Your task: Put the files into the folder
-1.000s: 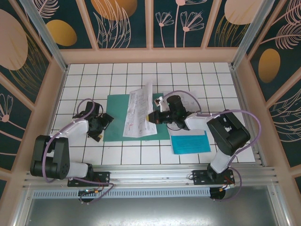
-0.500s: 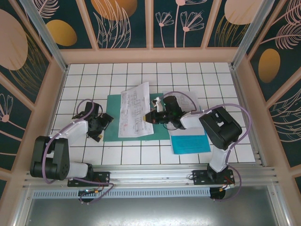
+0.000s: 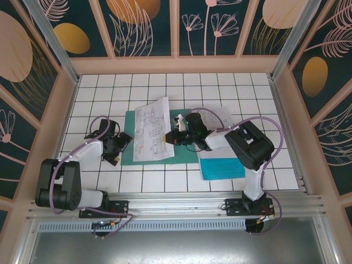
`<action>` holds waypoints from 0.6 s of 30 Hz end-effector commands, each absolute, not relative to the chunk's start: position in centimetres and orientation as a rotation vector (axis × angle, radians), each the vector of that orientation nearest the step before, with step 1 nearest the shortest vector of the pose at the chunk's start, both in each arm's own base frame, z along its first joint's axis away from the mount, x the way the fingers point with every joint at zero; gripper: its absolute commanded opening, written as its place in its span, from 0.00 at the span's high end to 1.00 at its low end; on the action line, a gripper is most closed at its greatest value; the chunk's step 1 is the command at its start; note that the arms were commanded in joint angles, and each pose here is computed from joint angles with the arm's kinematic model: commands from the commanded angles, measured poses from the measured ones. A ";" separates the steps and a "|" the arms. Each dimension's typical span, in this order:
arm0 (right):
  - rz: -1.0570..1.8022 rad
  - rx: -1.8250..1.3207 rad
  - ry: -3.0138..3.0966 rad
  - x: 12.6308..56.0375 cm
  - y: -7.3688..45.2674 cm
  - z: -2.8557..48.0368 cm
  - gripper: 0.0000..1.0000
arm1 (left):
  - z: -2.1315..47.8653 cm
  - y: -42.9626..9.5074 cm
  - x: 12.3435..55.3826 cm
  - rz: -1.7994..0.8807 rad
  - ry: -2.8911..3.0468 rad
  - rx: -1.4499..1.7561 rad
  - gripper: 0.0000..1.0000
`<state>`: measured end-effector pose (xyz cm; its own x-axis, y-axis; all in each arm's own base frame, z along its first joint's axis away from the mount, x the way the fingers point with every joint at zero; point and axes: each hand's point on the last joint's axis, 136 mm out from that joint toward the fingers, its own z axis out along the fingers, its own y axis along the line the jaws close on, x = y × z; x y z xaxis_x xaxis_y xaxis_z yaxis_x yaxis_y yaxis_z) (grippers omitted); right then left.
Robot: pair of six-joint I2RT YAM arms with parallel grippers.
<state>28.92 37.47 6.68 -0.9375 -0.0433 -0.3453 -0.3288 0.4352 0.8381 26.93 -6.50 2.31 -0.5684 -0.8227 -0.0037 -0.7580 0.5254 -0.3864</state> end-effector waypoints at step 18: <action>1.499 -0.134 2.457 29.1 39.2 4.8 1.00 | 0.4 -9.8 25.8 -0.760 2.654 -1.350 0.01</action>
